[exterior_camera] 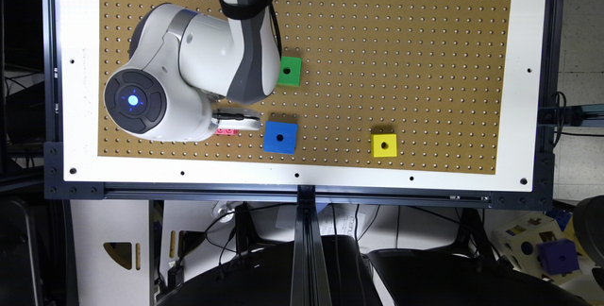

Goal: Pick up pink block.

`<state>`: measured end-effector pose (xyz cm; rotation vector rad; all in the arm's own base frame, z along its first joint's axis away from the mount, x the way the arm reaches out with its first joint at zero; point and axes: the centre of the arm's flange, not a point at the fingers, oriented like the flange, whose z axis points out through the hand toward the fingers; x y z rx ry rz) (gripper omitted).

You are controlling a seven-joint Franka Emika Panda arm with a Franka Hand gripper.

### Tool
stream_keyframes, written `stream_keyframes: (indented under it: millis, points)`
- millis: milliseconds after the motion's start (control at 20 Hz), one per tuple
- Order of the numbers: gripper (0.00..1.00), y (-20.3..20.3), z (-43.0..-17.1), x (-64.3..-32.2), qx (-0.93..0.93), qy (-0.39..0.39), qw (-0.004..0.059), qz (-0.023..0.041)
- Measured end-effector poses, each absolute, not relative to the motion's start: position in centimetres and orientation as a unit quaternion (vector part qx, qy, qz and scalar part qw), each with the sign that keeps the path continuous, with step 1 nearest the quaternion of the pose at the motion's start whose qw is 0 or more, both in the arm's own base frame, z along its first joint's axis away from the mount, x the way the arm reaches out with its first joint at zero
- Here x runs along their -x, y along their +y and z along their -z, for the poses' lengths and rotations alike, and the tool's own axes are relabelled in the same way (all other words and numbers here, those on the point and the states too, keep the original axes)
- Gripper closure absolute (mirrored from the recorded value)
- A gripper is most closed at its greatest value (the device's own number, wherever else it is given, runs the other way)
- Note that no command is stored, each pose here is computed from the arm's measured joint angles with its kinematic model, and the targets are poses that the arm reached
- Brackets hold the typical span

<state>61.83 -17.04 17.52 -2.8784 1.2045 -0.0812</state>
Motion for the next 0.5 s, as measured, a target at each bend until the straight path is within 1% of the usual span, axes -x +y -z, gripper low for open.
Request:
stream_keyframes:
  millis: [350,500]
  points:
    - [1.0,-17.0,-17.6,-61.8,0.922,0.386,0.01,0.0252]
    - [1.0,-17.1,-18.8,-61.9,0.922,0.386,0.0094,0.0235]
